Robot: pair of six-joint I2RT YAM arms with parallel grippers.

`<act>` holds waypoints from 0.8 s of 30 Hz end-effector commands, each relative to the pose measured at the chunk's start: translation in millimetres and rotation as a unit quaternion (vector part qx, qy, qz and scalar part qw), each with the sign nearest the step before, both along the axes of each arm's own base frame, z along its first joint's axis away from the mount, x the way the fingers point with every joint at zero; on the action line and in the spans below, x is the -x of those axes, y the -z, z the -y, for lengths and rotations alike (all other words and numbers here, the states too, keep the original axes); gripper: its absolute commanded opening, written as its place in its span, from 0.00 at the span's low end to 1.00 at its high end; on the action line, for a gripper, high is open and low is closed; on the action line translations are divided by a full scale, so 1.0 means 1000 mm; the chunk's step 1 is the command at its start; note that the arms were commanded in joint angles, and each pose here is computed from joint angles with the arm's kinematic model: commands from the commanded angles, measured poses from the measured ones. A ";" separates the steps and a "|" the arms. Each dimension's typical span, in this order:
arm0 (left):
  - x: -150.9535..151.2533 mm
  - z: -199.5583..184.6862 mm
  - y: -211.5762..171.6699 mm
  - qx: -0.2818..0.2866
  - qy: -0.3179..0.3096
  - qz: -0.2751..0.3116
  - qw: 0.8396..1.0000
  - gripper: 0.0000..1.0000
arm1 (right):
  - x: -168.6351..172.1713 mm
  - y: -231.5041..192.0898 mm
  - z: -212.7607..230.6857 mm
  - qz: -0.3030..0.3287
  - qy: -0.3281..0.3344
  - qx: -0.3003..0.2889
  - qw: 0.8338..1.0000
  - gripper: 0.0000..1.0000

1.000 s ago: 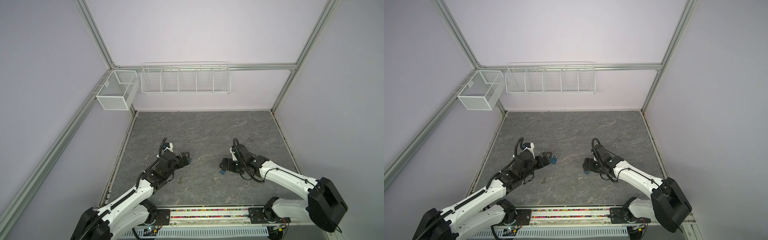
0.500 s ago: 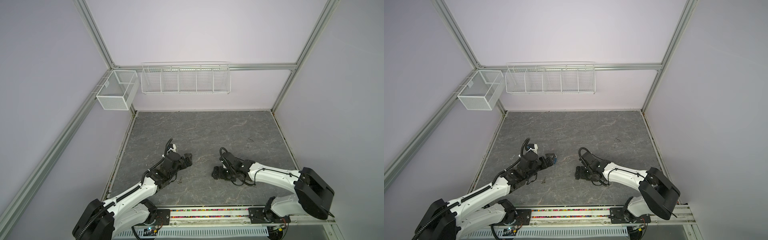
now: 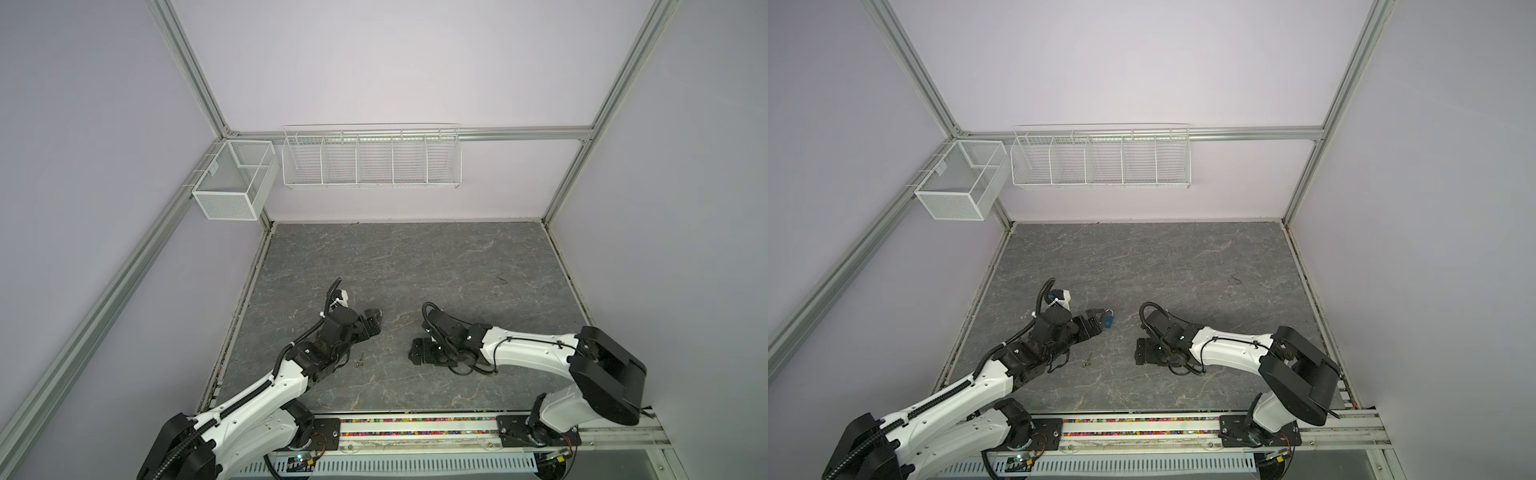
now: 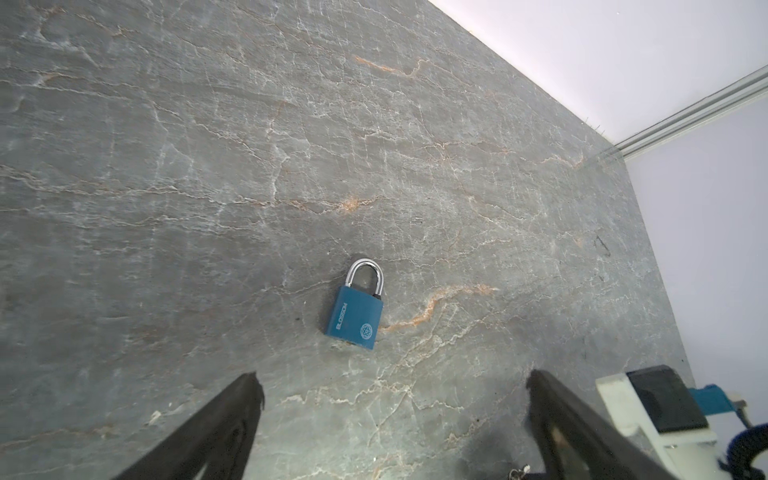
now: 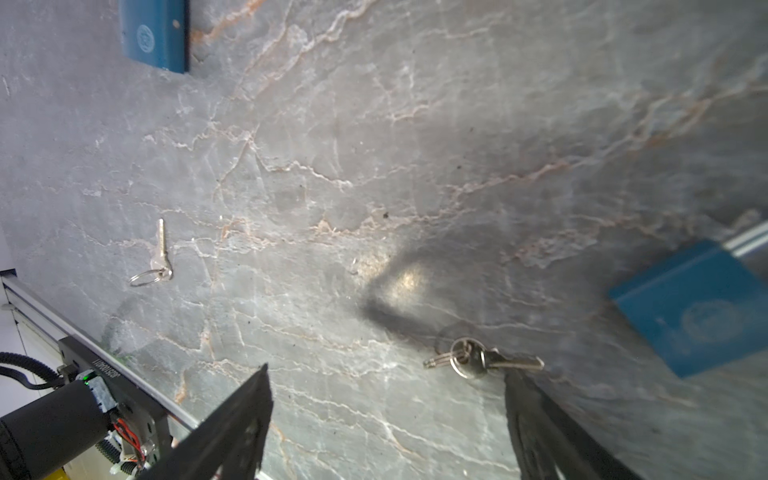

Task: Unlock with the key
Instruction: 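Move both grippers inward toward the padlocks and keys on the table, then lower the right gripper onto the silver key ring and close on it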

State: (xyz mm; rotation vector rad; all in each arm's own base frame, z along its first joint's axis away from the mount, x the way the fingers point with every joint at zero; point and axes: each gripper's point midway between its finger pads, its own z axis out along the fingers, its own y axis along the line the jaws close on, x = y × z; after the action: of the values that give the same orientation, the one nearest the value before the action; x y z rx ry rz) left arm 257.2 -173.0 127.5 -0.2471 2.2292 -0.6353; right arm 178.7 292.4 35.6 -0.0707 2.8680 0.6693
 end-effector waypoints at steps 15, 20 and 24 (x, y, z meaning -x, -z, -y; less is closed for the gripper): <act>0.003 -0.016 -0.018 0.001 -0.035 0.010 0.999 0.99 | -0.022 -0.003 -0.023 0.025 -0.042 0.039 0.998 0.91; 0.004 -0.013 -0.020 0.008 -0.030 0.006 1.000 0.99 | -0.023 -0.021 -0.008 0.053 -0.064 0.065 0.994 0.98; 0.004 -0.007 -0.018 0.019 -0.024 -0.002 1.000 0.99 | -0.017 -0.026 0.002 0.061 -0.098 0.082 0.990 0.91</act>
State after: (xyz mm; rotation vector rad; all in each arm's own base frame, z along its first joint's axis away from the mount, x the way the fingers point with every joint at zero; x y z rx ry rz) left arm 250.3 -160.2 133.5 -0.2965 2.2241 -0.6125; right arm 200.0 302.2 53.5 -0.3009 2.8234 0.5103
